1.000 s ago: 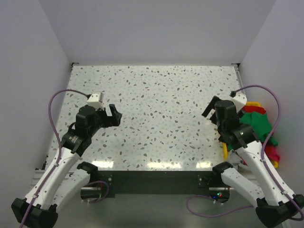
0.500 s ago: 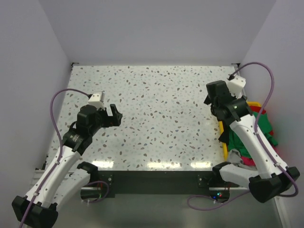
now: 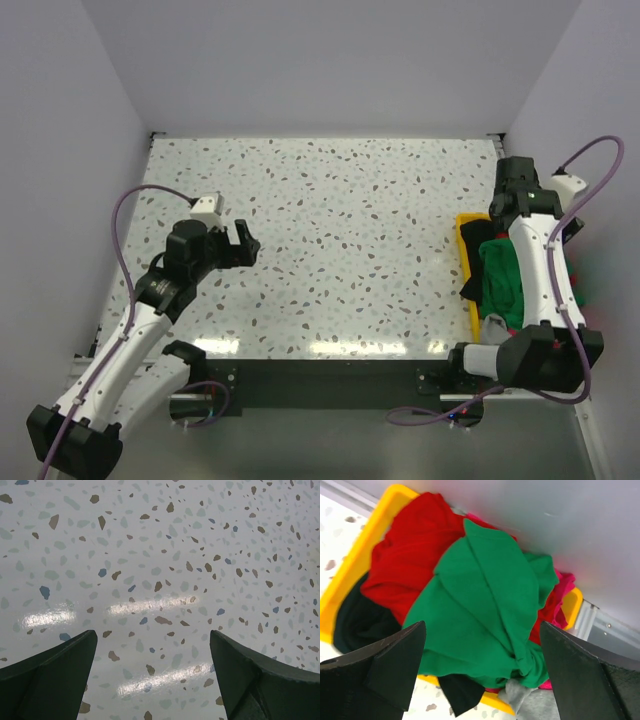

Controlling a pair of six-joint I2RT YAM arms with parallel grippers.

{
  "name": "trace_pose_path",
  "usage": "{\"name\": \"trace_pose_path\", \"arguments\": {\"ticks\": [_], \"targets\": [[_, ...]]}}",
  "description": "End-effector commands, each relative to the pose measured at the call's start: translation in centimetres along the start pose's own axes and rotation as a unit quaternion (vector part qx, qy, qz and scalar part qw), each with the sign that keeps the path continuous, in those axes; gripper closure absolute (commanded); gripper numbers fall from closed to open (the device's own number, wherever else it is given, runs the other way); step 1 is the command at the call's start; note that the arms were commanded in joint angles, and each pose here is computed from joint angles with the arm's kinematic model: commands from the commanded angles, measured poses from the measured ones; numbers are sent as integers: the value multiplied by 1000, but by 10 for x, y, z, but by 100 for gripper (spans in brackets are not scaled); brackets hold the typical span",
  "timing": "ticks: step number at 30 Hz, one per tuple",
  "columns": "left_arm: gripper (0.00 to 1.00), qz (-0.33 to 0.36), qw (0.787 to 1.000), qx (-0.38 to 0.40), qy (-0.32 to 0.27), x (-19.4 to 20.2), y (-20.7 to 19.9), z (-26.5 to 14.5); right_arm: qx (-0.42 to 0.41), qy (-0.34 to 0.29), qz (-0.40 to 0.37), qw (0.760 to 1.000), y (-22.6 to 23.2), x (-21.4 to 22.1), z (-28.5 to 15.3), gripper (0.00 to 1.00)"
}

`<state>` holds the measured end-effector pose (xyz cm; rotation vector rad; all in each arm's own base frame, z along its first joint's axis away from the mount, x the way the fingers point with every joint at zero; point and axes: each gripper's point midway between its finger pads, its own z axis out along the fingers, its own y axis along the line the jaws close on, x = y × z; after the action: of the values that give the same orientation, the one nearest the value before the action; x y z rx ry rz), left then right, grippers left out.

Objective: Fold and stack the t-shirts
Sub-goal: Grab the tshirt from the pile

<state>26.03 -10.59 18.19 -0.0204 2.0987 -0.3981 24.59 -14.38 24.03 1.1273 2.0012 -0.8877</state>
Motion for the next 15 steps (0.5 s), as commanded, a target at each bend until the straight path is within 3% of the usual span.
{"name": "trace_pose_path", "arguments": {"ticks": [1, 7, 12, 15], "targets": [[0, 10, 1000, 15, -7, -4, -6, -1, -5, 8, 44, 999, -2, 4, 13, 2], [0, 10, 1000, 15, -6, -4, -6, 0, -8, 55, 81, 995, -5, 38, 39, 2], [0, 10, 1000, 15, -3, -3, -6, 1, -10, 59, 124, 991, -6, 52, 47, 8], [0, 10, 1000, 15, -5, -4, -7, 0, -28, 58, 144, 987, -3, 55, 45, 26]]}}
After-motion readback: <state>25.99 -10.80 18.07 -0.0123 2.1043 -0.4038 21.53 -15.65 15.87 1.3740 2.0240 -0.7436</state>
